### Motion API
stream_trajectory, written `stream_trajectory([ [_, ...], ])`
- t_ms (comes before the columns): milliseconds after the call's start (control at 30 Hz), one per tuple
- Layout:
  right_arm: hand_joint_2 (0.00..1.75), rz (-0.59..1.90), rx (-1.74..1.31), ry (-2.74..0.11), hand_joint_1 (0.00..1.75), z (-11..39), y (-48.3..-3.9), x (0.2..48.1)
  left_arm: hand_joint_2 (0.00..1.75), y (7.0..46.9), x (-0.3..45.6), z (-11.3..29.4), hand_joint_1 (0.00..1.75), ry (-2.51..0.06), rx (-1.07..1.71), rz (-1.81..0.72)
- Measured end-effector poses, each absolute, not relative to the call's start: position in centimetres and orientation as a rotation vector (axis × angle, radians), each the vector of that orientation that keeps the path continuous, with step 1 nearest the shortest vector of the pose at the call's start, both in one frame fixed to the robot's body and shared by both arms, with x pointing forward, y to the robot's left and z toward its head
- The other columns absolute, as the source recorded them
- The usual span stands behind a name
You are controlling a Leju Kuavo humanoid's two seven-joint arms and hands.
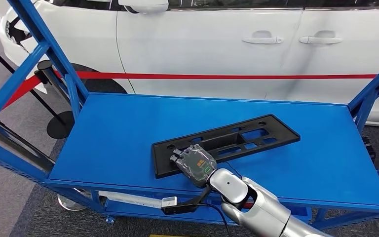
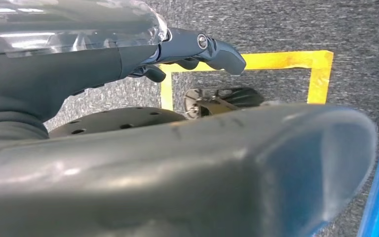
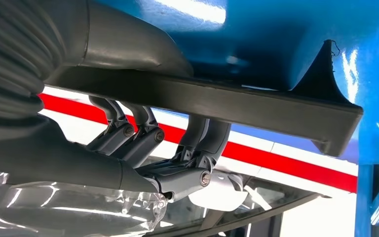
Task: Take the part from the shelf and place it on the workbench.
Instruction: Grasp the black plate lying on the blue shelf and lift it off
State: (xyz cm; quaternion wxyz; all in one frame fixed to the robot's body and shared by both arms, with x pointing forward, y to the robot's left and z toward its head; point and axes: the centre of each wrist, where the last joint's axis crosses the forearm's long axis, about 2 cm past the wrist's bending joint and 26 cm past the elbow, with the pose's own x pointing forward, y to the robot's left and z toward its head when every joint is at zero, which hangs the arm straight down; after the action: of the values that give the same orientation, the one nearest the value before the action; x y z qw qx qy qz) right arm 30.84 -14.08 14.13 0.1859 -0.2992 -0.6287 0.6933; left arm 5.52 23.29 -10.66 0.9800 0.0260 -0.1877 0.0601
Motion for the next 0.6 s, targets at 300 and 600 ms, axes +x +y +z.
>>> stream_trajectory([
  [300, 1.75, 1.953, -0.846, -1.770, 1.66, 14.17, -14.13, 30.89, 0.00, 23.29, 5.65, -10.64, 0.00, -0.380, 0.052, 0.121],
  [600, 1.75, 1.956, -0.841, -1.766, 1.66, 14.00, -14.18, 30.77, 0.00, 23.27, 5.63, -10.64, 0.00, -0.380, 0.052, 0.121],
])
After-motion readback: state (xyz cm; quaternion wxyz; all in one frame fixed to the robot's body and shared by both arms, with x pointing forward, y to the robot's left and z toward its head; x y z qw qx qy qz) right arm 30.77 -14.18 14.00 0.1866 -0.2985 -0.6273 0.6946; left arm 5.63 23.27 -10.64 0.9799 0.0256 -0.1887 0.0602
